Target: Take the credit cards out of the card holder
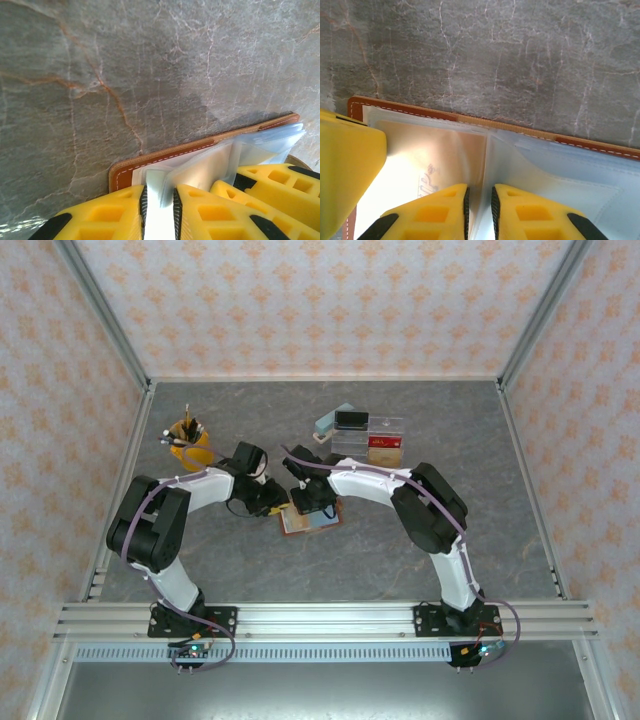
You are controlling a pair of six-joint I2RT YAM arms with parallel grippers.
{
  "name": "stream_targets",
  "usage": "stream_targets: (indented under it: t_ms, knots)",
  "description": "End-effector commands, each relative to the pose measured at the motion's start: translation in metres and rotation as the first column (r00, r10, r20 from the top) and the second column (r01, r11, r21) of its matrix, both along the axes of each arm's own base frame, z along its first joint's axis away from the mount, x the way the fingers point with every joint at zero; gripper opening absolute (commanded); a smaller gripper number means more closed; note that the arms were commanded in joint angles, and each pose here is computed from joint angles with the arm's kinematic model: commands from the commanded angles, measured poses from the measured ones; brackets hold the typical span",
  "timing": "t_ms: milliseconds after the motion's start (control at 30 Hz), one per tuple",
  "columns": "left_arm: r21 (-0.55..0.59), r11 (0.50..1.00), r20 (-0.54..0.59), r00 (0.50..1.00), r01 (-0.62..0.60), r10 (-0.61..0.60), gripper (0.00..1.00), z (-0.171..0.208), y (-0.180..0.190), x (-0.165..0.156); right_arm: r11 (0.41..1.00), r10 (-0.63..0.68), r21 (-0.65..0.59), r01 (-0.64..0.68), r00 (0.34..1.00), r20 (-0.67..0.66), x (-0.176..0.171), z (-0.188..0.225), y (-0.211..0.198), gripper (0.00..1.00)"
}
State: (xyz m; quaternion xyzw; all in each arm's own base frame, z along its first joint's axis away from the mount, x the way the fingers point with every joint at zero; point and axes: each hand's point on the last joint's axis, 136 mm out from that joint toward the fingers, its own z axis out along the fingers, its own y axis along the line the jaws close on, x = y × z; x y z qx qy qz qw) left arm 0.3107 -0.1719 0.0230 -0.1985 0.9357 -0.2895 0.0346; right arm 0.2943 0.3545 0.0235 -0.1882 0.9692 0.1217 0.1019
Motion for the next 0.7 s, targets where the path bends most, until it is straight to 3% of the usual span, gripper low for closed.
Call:
stream_targets:
  t_ms: [0, 267, 667]
  knots:
    - [0.002, 0.999, 0.04, 0.998, 0.045, -0.045, 0.25, 0.006, -0.007, 0.006, 0.994, -0.013, -0.105, 0.006, 0.997, -0.07, -0.014, -0.037, -0.026, 0.21]
    - [0.004, 0.998, 0.08, 0.995, 0.055, -0.055, 0.25, 0.017, -0.007, 0.008, 0.994, -0.015, -0.106, 0.007, 0.997, -0.07, -0.014, -0.037, -0.027, 0.21]
    - [-0.002, 0.998, 0.049, 0.997, 0.064, -0.064, 0.27, 0.005, -0.009, 0.007, 0.996, -0.013, -0.088, 0.006, 0.998, -0.069, -0.014, -0.034, -0.024, 0.21]
